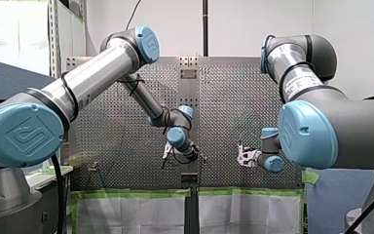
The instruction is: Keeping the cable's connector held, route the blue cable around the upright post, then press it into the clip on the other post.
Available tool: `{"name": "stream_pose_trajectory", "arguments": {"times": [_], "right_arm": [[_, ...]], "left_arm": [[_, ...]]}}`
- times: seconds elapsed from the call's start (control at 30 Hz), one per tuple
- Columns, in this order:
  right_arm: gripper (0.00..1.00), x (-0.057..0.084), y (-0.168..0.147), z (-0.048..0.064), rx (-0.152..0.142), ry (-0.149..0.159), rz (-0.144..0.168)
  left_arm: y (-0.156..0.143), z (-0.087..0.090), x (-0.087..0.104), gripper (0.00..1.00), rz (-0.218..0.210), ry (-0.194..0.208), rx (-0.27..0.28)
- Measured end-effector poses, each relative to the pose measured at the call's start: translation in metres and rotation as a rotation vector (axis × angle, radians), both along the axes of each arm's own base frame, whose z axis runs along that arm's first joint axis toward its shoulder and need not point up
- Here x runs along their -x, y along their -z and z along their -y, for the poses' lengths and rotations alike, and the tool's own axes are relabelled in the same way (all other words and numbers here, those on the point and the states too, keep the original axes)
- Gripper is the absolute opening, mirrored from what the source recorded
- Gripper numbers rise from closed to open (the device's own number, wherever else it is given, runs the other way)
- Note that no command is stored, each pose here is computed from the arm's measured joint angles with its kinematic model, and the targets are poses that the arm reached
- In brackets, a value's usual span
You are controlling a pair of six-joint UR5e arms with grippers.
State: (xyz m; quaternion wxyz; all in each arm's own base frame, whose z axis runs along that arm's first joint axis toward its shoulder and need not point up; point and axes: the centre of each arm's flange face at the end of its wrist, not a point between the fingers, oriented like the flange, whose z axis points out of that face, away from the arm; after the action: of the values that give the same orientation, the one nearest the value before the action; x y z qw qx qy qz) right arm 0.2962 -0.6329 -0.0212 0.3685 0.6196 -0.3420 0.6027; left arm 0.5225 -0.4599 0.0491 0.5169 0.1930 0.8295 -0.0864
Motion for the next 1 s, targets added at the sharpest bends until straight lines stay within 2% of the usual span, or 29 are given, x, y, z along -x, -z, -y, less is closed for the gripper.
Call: {"name": "stream_pose_trajectory", "arguments": {"times": [0.23,0.57,0.83,1.0], "right_arm": [[0.0,0.0,0.001,0.0,-0.004,0.0,-0.003],[0.0,0.0,0.001,-0.001,-0.006,0.0,-0.003],[0.0,0.0,0.001,-0.001,-0.007,0.0,-0.004],[0.0,0.0,0.001,-0.001,-0.008,0.0,-0.004]], "left_arm": [[0.003,-0.001,0.005,1.0,-0.014,0.008,-0.01],[0.003,0.008,0.01,1.0,-0.017,0.071,0.003],[0.012,0.0,0.017,1.0,-0.03,0.07,0.001],[0.015,-0.005,0.024,1.0,-0.014,0.058,0.005]]}}
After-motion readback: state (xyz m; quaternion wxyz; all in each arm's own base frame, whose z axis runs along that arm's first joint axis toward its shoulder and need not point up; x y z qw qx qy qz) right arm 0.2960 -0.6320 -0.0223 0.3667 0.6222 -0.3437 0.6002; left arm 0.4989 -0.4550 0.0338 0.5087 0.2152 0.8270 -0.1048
